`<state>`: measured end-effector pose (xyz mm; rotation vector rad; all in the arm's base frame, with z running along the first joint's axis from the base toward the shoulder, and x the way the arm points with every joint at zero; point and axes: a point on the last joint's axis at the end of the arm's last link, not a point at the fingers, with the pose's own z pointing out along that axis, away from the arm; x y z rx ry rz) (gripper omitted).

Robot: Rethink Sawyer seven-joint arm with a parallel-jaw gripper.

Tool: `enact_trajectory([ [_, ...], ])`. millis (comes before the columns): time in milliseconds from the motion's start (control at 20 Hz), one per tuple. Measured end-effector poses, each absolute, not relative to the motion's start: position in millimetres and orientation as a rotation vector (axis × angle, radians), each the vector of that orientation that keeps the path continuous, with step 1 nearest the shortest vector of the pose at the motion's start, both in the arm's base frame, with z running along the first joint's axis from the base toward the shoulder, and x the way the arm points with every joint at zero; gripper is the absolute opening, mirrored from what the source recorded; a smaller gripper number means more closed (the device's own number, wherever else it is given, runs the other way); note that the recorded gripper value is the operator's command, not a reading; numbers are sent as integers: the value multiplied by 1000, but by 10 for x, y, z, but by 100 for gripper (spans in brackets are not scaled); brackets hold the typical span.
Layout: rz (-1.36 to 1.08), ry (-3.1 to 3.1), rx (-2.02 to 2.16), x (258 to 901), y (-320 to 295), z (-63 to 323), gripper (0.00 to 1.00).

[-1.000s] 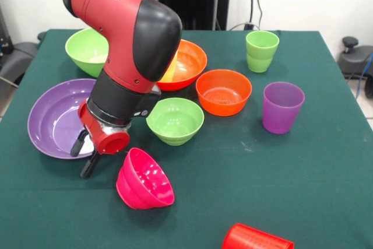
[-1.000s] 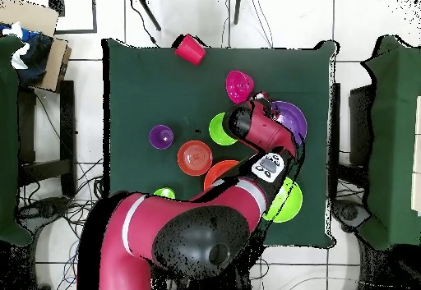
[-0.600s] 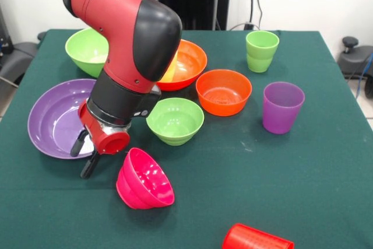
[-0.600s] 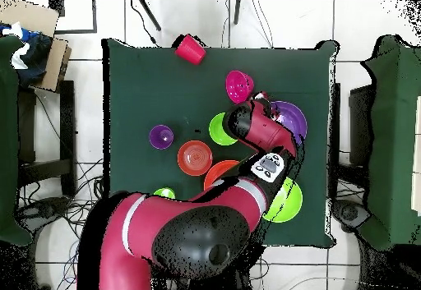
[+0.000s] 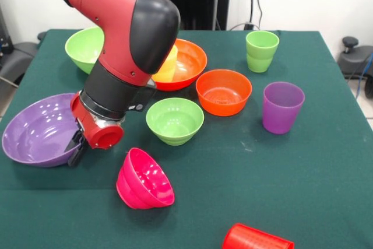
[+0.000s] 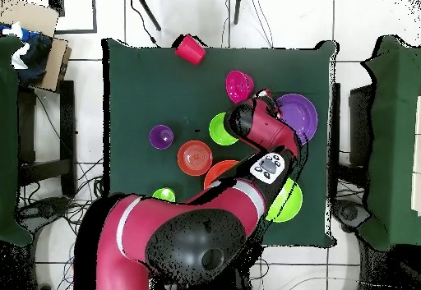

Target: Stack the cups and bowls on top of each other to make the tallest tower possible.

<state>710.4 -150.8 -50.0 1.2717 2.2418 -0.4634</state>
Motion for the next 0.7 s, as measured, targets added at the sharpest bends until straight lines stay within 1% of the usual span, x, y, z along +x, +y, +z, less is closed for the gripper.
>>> enact_trajectory([
  [700, -473, 2240, 1258, 7113, -1498, -462, 0],
])
